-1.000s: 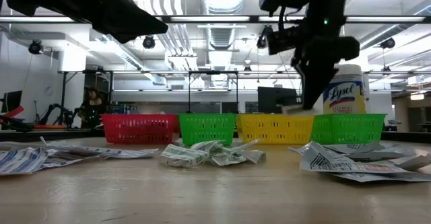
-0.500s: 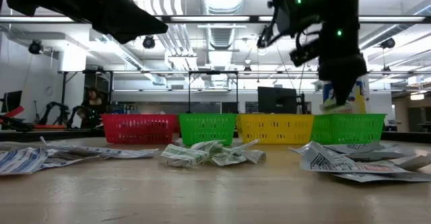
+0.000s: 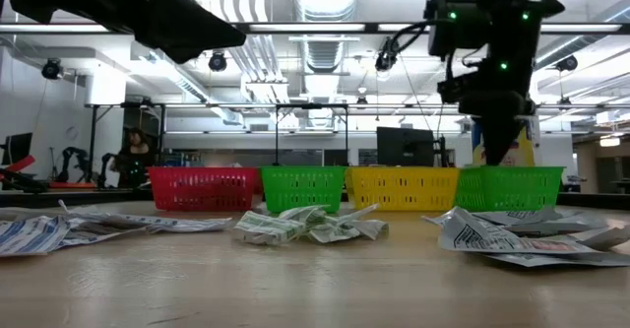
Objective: Pick & Place First Aid Supplies
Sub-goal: Put the green bandage into the right green basket
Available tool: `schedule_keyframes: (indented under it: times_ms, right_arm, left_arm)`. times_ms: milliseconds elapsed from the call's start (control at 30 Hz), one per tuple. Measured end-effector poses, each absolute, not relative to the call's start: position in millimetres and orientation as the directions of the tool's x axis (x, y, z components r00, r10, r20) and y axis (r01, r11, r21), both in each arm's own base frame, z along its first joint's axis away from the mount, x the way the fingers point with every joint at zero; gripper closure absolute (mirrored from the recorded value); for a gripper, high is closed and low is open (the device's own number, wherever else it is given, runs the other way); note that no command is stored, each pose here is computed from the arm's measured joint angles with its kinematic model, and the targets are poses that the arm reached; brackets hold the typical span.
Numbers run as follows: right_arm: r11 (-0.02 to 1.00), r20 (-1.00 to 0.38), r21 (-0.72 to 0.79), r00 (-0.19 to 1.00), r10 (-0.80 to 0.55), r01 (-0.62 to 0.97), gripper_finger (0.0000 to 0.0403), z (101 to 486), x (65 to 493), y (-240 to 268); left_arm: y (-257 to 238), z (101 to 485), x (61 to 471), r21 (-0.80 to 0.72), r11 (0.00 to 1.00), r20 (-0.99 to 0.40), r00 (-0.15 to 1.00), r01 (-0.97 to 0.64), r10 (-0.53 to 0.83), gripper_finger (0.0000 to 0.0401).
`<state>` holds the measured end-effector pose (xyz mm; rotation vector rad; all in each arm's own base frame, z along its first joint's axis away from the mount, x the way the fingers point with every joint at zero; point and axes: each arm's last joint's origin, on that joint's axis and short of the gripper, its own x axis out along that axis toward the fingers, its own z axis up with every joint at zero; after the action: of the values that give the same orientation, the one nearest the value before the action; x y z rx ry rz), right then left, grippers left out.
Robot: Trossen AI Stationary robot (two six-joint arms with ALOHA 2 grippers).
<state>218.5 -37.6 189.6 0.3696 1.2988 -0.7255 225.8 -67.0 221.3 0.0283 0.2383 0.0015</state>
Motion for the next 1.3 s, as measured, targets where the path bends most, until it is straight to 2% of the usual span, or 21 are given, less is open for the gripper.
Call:
schedule_keyframes:
  times_ms: [267, 500, 900, 1100, 1300]
  right_arm:
    - [0.722, -0.955, -0.132, 0.108, -0.277, 0.679, 0.0394, 183.1, 206.2, -38.2]
    - [0.762, -0.965, -0.127, 0.099, -0.244, 0.635, 0.0388, 179.9, 207.7, -37.8]
    - [0.786, -0.964, -0.146, 0.093, -0.25, 0.601, 0.0297, 181.1, 208.7, -38.1]
    - [0.822, -0.956, -0.095, 0.178, -0.232, 0.561, 0.0289, 199.2, 208.2, -33.4]
    - [0.863, -0.92, -0.006, 0.335, -0.202, 0.504, 0.0297, 225.9, 196.6, -16.2]
  left_arm:
    - [-67.1, 221.6, 225.9, 0.027, 1.0, -0.234, 0.972, 0.002, 0.004, 0.0401]
    - [-67.3, 221.7, 225.9, 0.026, 1.0, -0.233, 0.972, 0.003, 0.003, 0.0401]
    - [-67.8, 221.6, 225.9, 0.022, 1.0, -0.234, 0.972, 0.02, -0.015, 0.0401]
    - [-71.0, 224.3, 226.1, 0.014, 0.999, -0.228, 0.973, 0.052, -0.048, 0.0401]
    - [-83.5, 229.3, 229.4, 0.012, 0.995, -0.222, 0.971, 0.096, -0.091, 0.0401]
